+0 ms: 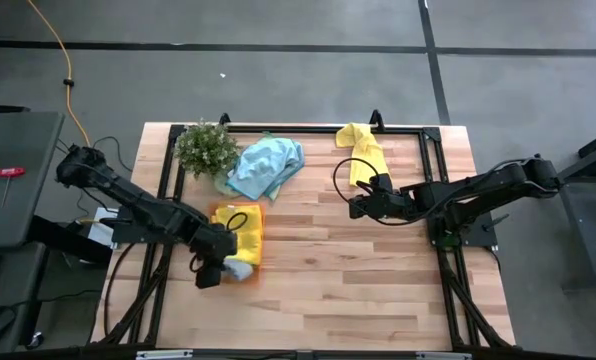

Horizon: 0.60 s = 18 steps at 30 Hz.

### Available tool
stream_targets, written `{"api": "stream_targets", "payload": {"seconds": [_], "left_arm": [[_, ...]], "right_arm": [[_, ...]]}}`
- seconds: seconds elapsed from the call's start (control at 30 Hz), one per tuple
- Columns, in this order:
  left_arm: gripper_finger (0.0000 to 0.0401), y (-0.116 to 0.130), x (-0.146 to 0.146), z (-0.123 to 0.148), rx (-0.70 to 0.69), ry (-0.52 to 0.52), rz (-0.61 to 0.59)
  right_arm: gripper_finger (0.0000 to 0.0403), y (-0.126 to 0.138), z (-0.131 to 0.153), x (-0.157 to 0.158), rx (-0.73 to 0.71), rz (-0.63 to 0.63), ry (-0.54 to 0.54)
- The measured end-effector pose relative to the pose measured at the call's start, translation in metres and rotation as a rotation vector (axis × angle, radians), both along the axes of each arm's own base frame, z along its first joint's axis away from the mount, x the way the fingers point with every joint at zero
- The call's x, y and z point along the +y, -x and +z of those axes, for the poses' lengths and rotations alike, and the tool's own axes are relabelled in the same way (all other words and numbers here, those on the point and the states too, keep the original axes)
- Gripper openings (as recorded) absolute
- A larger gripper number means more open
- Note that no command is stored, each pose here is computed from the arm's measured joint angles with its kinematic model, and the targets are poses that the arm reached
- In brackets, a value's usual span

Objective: Fold microfiber towels
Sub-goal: Put the gray folded microfiber towel into the orange bin

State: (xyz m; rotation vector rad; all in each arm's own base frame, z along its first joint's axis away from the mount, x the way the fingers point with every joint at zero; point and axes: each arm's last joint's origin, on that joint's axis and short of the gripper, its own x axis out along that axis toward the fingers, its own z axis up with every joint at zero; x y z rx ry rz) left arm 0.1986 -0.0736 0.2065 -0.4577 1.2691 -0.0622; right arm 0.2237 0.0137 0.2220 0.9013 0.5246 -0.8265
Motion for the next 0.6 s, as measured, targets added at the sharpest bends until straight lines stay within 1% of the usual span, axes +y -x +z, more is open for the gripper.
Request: {"api": "stream_targets", "payload": {"seconds": [0.17, 0.23, 0.33, 0.47, 0.6], "left_arm": [[0.0000, -0.008, 0.016, -0.010, 0.046, -0.043, 0.022], [0.0000, -0.008, 0.022, -0.014, 0.072, -0.087, 0.042], [0.0000, -0.007, 0.029, -0.017, 0.105, -0.184, 0.081], [0.0000, -0.003, 0.035, -0.018, 0.136, -0.262, 0.105], [0.0000, -0.002, 0.036, -0.006, 0.143, -0.277, 0.069]], "right_arm": [[0.0229, 0.000, 0.000, 0.000, 0.000, -0.001, -0.001], [0.0229, 0.000, 0.000, 0.000, -0.003, -0.003, -0.003], [0.0229, 0.000, 0.000, 0.000, -0.003, -0.002, -0.004], [0.0229, 0.000, 0.000, 0.000, -0.002, 0.003, -0.010], [0.0229, 0.000, 0.000, 0.000, -0.001, 0.003, -0.010]]}}
